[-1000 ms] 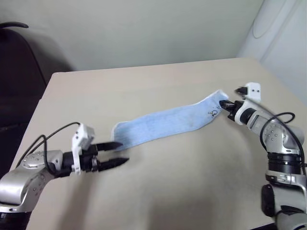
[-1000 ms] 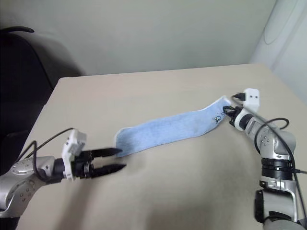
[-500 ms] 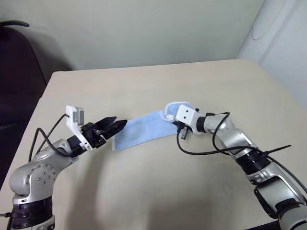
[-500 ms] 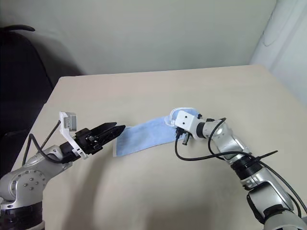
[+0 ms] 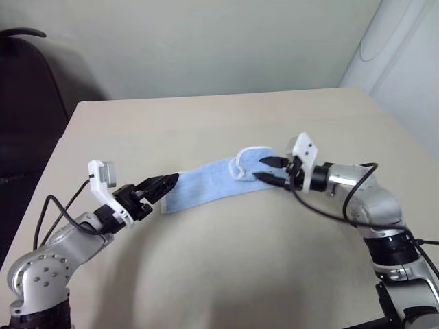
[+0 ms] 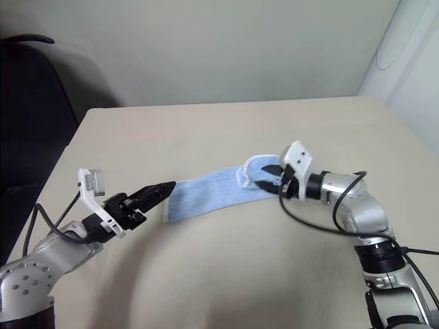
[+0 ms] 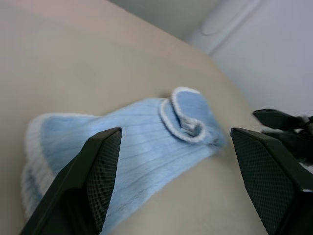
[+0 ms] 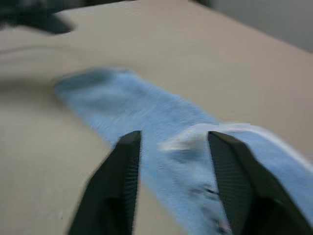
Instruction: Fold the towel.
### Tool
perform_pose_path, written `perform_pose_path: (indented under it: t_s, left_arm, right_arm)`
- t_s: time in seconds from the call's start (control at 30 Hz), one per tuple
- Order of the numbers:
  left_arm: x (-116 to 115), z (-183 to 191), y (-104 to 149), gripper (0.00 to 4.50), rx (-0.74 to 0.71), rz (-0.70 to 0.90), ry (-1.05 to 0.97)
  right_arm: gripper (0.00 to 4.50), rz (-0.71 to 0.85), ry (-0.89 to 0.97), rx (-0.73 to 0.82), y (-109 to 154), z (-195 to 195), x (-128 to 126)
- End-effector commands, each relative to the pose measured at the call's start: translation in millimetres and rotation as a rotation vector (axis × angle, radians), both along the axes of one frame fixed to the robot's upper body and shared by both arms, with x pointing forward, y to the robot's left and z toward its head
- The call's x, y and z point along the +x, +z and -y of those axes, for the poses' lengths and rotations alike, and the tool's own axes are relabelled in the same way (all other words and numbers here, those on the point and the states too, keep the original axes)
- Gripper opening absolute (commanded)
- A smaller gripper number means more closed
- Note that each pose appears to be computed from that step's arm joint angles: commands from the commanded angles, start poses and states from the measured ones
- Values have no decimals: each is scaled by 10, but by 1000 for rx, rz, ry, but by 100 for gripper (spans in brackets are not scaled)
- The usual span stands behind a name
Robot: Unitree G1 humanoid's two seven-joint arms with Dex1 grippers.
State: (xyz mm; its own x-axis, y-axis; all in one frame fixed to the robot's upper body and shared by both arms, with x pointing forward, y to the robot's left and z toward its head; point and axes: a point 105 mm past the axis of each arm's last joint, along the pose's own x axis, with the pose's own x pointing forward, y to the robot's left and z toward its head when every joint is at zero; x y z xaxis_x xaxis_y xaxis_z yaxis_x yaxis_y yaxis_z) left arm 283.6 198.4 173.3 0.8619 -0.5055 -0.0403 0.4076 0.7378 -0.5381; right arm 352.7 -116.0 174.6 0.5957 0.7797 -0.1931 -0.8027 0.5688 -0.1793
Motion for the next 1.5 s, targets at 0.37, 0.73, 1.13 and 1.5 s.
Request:
perform_pose_path:
  t_s: [0.37,0.73,1.13,1.5]
  left_arm:
    - [46,109,-91,424,-137,-251,65]
    - [-457,83,-491,448,-358,-444,154]
    - [-141,-206,-817,448,-385,-590,380]
    - [147,-172,-985,431,-391,-665,360]
  right_arm:
    - [0,-72,-147,-115,-822,-73,391]
    - [0,-66,-139,-106,-926,-162,413]
    - [0,-61,-131,-103,-936,-213,401]
    - [0,-36,-168,-66,-841,-201,399]
